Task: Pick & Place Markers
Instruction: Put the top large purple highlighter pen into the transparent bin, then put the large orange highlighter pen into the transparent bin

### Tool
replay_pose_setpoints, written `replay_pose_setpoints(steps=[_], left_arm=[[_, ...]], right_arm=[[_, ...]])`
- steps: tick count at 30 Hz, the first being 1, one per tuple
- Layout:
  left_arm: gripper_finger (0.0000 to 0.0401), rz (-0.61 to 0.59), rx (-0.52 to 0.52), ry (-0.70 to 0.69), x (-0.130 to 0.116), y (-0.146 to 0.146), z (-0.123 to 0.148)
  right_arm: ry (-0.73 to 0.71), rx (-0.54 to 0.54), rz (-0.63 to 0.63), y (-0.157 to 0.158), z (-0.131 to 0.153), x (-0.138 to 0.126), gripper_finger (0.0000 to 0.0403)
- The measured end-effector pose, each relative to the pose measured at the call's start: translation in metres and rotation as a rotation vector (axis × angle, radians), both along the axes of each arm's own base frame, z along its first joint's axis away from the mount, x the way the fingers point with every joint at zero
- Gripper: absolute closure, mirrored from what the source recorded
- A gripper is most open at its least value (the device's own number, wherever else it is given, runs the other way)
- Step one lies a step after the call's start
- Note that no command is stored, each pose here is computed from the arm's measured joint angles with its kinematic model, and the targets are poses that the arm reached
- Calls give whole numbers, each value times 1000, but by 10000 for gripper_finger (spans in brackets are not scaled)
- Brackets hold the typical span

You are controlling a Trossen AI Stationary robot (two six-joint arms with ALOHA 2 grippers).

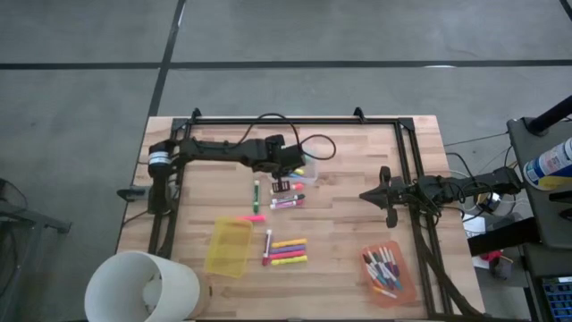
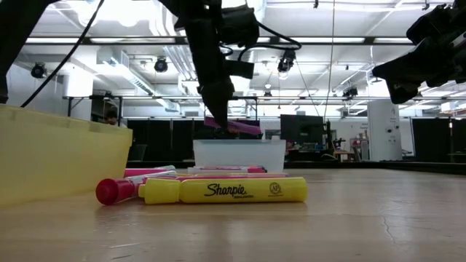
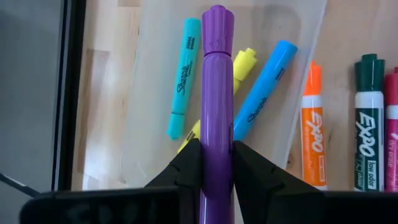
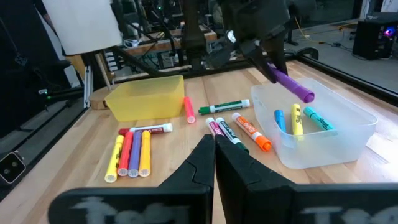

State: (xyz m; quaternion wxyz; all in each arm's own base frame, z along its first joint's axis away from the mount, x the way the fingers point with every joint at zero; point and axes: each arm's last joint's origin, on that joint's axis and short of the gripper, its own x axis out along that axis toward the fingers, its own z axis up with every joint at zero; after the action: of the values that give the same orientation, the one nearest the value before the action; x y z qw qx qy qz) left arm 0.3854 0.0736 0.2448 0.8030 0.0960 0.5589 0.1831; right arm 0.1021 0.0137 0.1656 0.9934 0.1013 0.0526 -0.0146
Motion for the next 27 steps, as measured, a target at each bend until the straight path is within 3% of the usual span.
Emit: replay_pose_setpoints(steps=[5,8,11,17,22,27], left_arm=[[337,2,-17,-10,0,2,0],[331,65,-2,-60,2,3,-1],[314,102,40,-60,2,4,-3],[272,65,21,-38,0,1,-6],[260,91,12,-50,0,1,-7],[259,59,-106,-69,2,-9,-8]], right_arm=[[0,0,0,0,0,0,394],[0,0,0,0,0,0,394],[0,0,0,0,0,0,394],[0,0,0,0,0,0,394],[0,0,0,0,0,0,394],[0,0,0,0,0,0,394]])
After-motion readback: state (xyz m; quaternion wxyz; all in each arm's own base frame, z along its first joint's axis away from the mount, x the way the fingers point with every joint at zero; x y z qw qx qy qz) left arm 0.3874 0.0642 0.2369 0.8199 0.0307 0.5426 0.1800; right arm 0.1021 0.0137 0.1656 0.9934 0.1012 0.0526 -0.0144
